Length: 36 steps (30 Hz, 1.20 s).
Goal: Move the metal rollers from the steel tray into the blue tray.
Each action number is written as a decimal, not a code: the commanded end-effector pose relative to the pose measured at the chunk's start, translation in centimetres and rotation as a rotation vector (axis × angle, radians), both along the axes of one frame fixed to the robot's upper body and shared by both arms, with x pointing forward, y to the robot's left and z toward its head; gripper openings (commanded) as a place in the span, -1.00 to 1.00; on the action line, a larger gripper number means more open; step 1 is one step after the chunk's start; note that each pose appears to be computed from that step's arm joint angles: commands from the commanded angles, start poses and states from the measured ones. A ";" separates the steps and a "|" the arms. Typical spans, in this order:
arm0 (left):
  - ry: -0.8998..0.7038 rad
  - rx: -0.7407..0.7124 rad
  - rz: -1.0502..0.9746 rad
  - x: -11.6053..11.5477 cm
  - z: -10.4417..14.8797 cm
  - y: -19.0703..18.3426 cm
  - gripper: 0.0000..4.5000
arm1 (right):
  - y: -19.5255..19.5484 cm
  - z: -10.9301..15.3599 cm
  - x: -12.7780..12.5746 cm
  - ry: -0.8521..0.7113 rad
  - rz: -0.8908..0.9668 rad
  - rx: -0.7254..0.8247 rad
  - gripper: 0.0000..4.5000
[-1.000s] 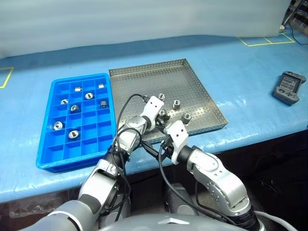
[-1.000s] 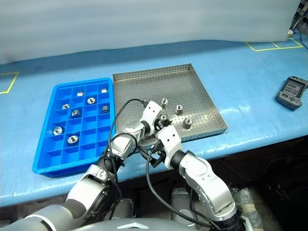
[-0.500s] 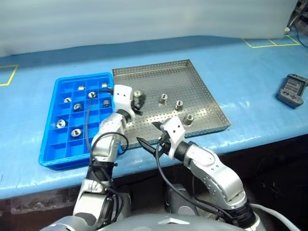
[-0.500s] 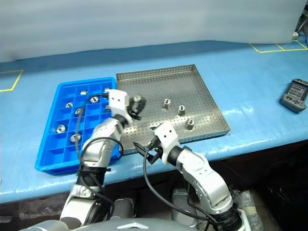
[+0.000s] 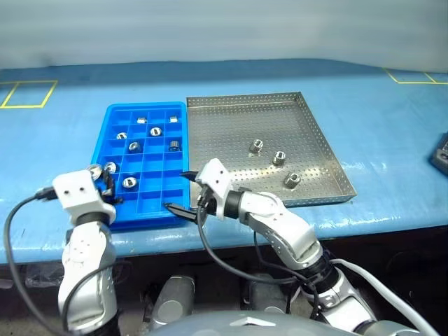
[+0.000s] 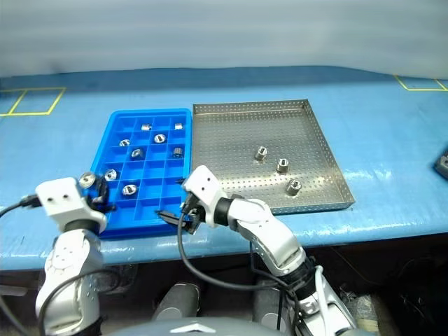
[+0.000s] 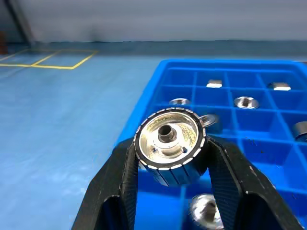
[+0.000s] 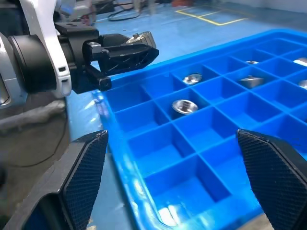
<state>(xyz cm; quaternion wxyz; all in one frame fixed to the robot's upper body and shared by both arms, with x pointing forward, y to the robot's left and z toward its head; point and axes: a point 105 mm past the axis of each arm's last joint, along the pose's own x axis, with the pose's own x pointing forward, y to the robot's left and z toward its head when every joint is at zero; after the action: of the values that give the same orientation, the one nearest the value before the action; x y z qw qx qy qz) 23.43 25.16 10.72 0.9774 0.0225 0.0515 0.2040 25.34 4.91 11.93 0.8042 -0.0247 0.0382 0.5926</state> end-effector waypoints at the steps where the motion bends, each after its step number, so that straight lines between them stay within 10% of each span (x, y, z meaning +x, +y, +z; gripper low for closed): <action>1: -0.019 0.042 0.023 -0.9 0.9 0.0 -0.19 | 0.8 1.3 -0.6 -0.040 0.054 0.042 1.00; 8: 0.063 -0.006 0.016 -1.2 -1.4 -0.4 -0.19 | 0.7 1.0 -0.8 -0.036 0.063 0.037 1.00; 16: 0.024 -0.018 -0.054 0.3 -0.8 -1.3 0.98 | 0.0 0.6 -0.9 -0.023 0.023 0.027 1.00; 21: -0.035 -0.033 -0.094 1.2 0.1 -1.9 0.98 | -0.9 0.9 0.3 -0.010 -0.093 0.055 1.00; 36: -0.239 -0.021 -0.629 2.2 3.1 -10.5 0.98 | -7.1 2.0 14.2 -0.109 -1.056 -0.005 1.00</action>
<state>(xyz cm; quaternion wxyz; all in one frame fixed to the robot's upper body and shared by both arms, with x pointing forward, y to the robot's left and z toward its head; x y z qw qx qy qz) 25.77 15.44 12.97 0.9958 0.0083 -0.0475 -0.0777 38.61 -1.34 13.11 0.9888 -0.0383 0.0210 0.1430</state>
